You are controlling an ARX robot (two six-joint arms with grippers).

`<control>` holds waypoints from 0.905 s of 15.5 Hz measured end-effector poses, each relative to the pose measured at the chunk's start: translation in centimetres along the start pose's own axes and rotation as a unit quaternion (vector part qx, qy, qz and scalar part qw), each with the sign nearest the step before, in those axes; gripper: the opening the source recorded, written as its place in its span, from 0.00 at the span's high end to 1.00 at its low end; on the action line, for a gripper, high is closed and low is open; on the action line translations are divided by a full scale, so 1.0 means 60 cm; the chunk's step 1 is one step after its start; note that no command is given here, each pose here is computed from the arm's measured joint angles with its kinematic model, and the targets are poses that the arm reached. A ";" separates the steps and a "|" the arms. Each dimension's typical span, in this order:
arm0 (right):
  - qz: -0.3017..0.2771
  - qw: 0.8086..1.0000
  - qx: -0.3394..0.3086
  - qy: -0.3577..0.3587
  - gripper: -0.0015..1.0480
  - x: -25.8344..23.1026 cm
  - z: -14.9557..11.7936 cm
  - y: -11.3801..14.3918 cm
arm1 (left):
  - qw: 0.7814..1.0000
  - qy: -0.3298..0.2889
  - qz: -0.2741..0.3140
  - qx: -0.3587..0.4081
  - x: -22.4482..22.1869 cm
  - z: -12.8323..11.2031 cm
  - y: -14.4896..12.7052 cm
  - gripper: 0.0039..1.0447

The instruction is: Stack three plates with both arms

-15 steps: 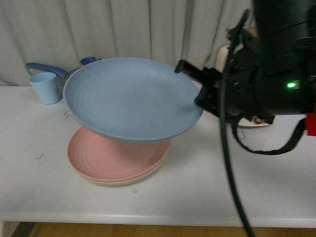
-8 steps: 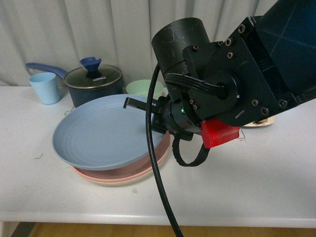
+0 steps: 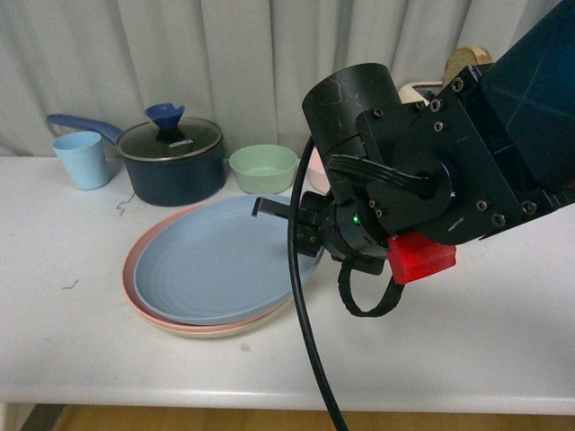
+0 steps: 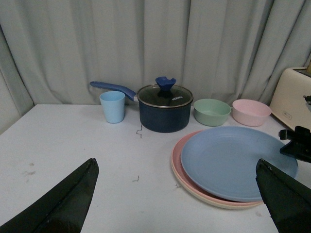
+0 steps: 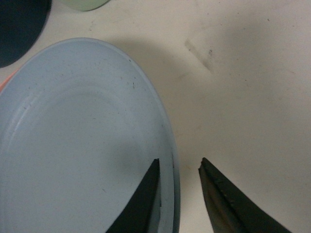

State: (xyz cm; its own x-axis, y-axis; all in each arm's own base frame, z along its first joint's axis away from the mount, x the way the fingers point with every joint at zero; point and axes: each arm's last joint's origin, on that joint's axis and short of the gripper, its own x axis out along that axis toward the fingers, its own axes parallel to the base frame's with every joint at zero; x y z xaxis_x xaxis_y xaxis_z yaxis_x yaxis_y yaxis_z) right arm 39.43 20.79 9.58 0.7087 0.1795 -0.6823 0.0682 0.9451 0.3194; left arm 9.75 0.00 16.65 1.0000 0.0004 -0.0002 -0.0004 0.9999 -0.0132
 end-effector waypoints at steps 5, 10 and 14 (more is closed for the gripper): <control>0.067 0.998 0.008 -0.002 0.14 -0.036 0.028 0.000 | 1.000 0.000 0.000 0.000 0.000 0.000 0.000 0.06; 0.030 0.939 -0.062 -0.337 0.35 -0.221 0.088 -0.118 | 1.000 0.000 0.000 0.000 0.000 0.000 0.000 0.06; -0.034 0.923 -0.150 -0.353 0.82 -0.393 0.043 -0.258 | 1.000 0.000 0.000 0.000 0.000 0.000 0.000 0.06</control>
State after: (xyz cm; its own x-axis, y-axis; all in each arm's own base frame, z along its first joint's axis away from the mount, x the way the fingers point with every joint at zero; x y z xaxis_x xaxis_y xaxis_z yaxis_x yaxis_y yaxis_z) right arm 23.48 1.26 22.39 0.9981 -0.0047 -0.0618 0.0061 0.9997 0.0227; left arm 9.75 0.00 16.65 1.0000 0.0000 0.0002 0.0000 0.9999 -0.0132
